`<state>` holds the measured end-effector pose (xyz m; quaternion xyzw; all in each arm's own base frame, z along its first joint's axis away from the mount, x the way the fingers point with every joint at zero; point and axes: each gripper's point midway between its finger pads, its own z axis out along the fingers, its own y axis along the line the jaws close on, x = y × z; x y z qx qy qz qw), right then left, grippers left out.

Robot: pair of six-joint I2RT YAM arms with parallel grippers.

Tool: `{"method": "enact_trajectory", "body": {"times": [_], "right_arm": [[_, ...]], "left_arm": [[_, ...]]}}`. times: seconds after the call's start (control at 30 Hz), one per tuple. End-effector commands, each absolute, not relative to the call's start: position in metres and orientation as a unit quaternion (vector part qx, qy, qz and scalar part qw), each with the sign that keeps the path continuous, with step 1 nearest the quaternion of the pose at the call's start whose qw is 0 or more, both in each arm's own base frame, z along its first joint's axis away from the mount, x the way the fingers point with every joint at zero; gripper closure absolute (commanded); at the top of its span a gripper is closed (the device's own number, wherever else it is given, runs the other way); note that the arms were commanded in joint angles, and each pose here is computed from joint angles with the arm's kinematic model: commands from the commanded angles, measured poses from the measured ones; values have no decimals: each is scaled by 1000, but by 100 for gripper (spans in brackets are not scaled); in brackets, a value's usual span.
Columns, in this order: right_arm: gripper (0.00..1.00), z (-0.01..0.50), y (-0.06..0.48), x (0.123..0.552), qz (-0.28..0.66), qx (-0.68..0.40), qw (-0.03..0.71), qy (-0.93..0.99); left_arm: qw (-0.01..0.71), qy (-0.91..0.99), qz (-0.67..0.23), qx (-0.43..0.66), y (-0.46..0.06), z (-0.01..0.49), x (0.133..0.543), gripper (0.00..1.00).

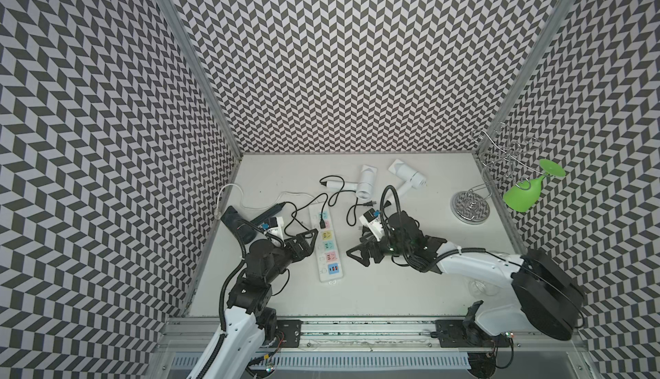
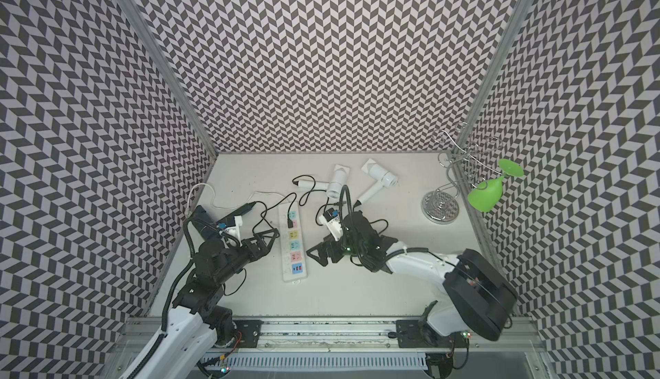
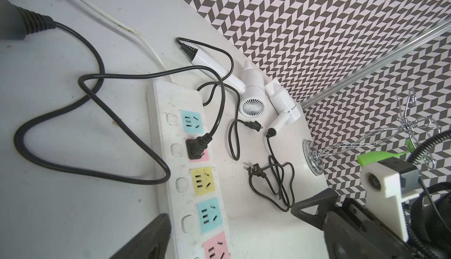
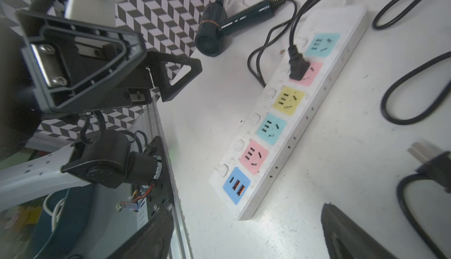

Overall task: Charge the blow dryers
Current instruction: Pick up the plug from the center of the board.

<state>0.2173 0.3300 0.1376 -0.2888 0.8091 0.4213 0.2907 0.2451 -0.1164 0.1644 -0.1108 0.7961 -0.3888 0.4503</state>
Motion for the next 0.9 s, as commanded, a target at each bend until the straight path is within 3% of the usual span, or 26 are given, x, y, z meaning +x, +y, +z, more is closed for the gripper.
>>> {"method": "enact_trajectory", "body": {"times": [0.0, 0.4, 0.87], "right_arm": [[1, 147, 307, 221, 393, -270, 337, 812], [1, 224, 229, 259, 338, -79, 547, 762], [1, 204, 161, 285, 307, 11, 555, 773]], "left_arm": [[464, 791, -385, -106, -114, 178, 246, 1], [474, 790, -377, -93, -115, 179, 246, 1], [486, 782, -389, -31, -150, 211, 247, 1]]}}
